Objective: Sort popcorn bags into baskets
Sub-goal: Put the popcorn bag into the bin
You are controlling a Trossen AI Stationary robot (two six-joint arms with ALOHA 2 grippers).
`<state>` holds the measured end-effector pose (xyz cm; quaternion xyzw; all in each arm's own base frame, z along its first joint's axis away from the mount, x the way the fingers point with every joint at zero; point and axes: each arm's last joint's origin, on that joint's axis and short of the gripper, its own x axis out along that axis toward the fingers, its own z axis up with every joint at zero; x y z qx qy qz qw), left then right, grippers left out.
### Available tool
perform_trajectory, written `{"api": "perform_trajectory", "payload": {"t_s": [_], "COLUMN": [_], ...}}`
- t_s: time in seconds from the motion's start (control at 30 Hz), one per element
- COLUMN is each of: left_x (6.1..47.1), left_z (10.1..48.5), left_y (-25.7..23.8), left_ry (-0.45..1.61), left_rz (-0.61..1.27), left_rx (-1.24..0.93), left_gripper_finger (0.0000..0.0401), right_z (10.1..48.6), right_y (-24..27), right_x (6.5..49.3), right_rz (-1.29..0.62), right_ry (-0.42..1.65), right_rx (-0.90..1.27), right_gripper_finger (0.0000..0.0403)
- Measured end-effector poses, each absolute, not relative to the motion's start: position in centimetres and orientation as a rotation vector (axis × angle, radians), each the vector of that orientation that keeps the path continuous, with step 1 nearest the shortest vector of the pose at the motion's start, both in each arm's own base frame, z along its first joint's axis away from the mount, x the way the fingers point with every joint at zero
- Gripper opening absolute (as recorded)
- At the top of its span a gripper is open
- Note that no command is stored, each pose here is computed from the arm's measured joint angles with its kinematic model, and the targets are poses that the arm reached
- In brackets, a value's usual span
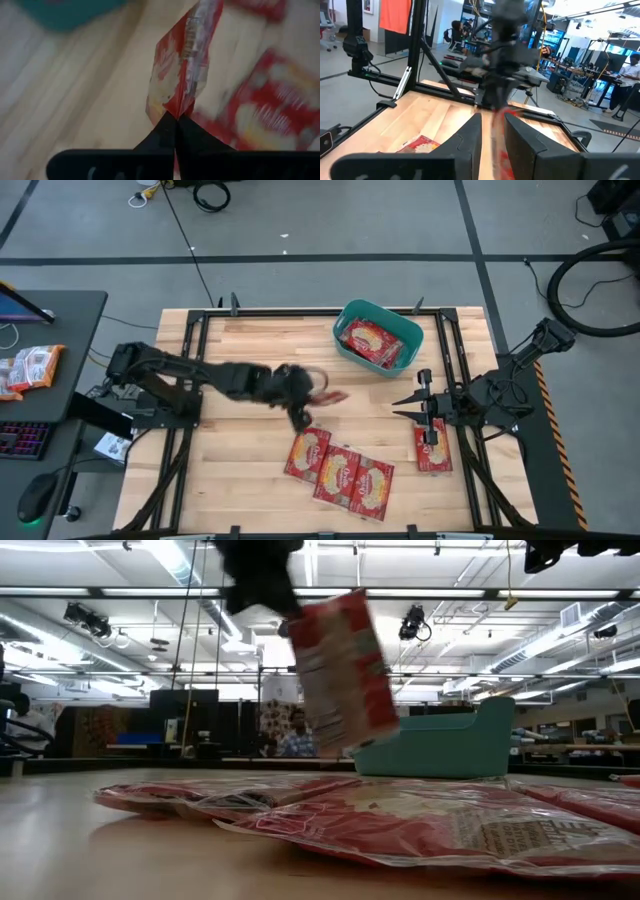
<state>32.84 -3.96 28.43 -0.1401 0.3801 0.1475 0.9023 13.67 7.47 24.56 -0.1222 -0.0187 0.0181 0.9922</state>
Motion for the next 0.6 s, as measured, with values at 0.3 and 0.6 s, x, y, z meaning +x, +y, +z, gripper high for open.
{"api": "perform_trajectory", "payload": {"t_s": [0.3, 0.6], "left_x": [35.2, 35.8], "left_z": [31.1, 31.5], "left_y": [3.2, 9.1], "left_ry": [0.457, 0.327], "left_rz": [0.227, 0.276], "left_rx": [-0.334, -0.348], "left_gripper_finger": [0.0003, 0.0003], "right_z": [24.5, 24.6], "right_y": [7.5, 7.4], "right_x": [13.7, 13.7], "right_rz": [0.036, 0.031], "right_ry": [-0.035, -0.039], "right_rx": [-0.255, -0.269], "right_gripper_finger": [0.0086, 0.0086]}}
